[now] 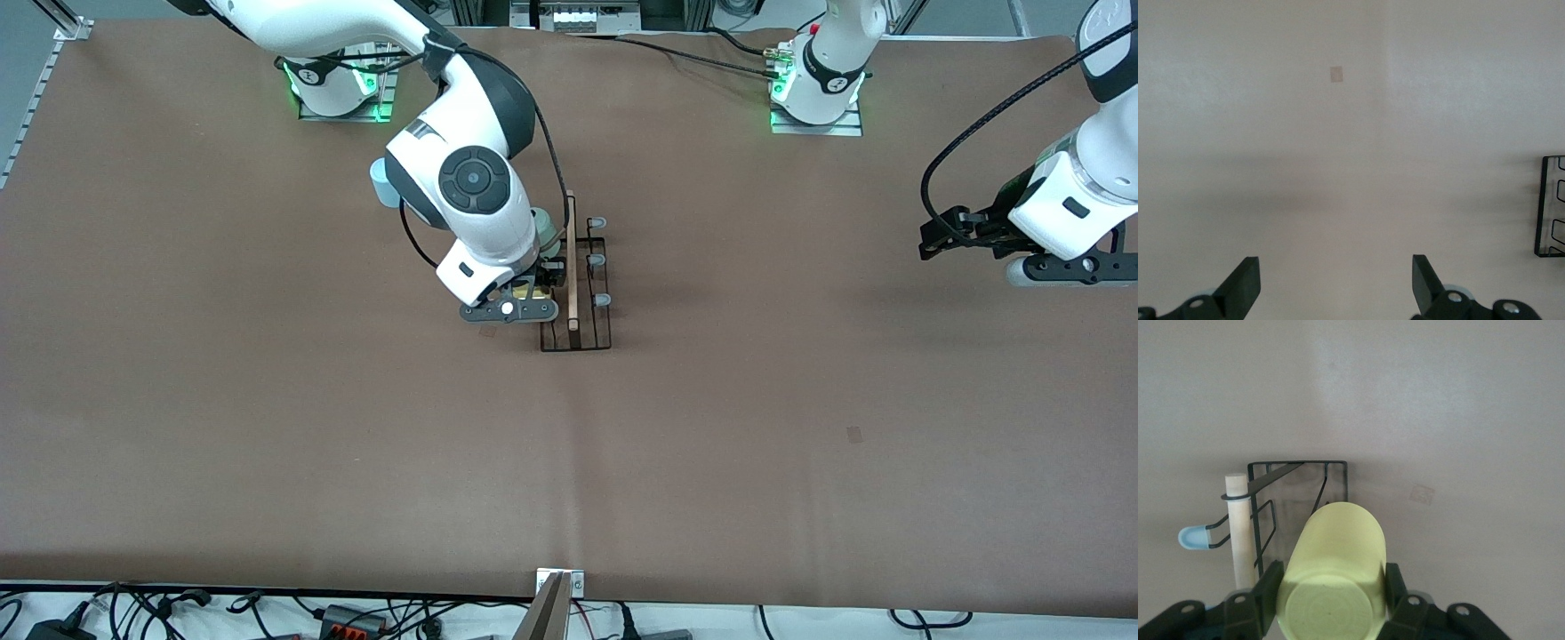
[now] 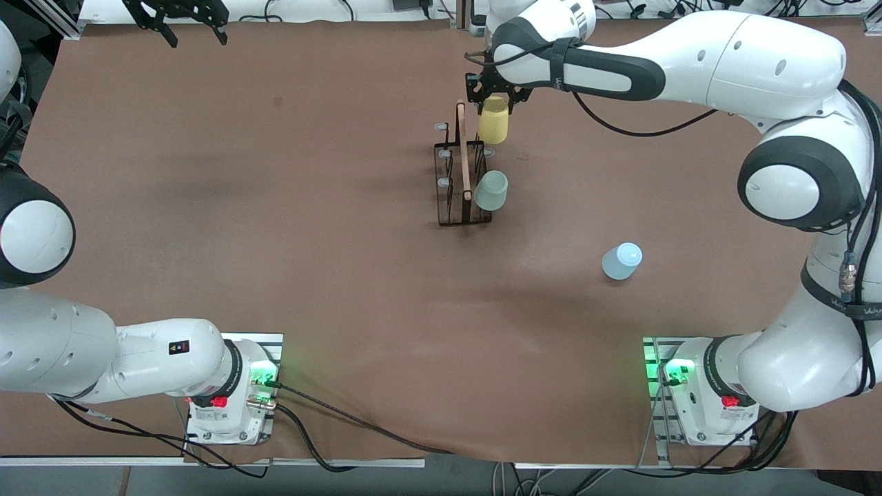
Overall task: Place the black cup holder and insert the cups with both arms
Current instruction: 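Carry the yellow cup to the rack and hang it on a peg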
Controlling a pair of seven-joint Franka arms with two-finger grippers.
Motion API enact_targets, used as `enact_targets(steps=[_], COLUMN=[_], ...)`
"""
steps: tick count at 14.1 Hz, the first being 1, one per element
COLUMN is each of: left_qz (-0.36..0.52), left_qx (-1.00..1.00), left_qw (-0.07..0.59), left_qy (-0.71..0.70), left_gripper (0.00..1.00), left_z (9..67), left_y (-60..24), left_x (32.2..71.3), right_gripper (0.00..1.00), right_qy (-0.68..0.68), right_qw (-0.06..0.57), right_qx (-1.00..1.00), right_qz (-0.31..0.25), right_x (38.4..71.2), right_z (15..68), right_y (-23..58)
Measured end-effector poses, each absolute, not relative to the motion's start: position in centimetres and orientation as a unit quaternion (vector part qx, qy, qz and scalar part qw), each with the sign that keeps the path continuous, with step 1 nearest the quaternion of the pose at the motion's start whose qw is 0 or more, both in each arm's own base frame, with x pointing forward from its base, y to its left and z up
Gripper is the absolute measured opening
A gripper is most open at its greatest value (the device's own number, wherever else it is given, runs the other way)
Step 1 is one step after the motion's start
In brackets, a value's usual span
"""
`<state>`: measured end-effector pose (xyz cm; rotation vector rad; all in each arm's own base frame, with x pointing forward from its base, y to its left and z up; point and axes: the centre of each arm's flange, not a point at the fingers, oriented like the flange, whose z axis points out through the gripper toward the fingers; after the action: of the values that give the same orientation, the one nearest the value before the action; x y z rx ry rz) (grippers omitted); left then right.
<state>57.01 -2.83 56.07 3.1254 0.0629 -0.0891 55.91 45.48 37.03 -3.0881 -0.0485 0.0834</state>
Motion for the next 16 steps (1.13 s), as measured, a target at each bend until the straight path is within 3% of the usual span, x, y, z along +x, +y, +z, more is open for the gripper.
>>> enact_targets(steps=[16], left_qz=[-0.033], left_qx=[0.999], left_qw=[0.007], left_qy=[0.020], left_gripper=[1.00], left_z=[56.0], left_y=[-2.8], left_x=[56.9], right_gripper=[0.66], right_qy=[-0.019], right_qw=[0.038], right_qx=[-0.999], right_qz=[0.031], right_x=[55.3], right_z=[32.9], right_y=[47.6])
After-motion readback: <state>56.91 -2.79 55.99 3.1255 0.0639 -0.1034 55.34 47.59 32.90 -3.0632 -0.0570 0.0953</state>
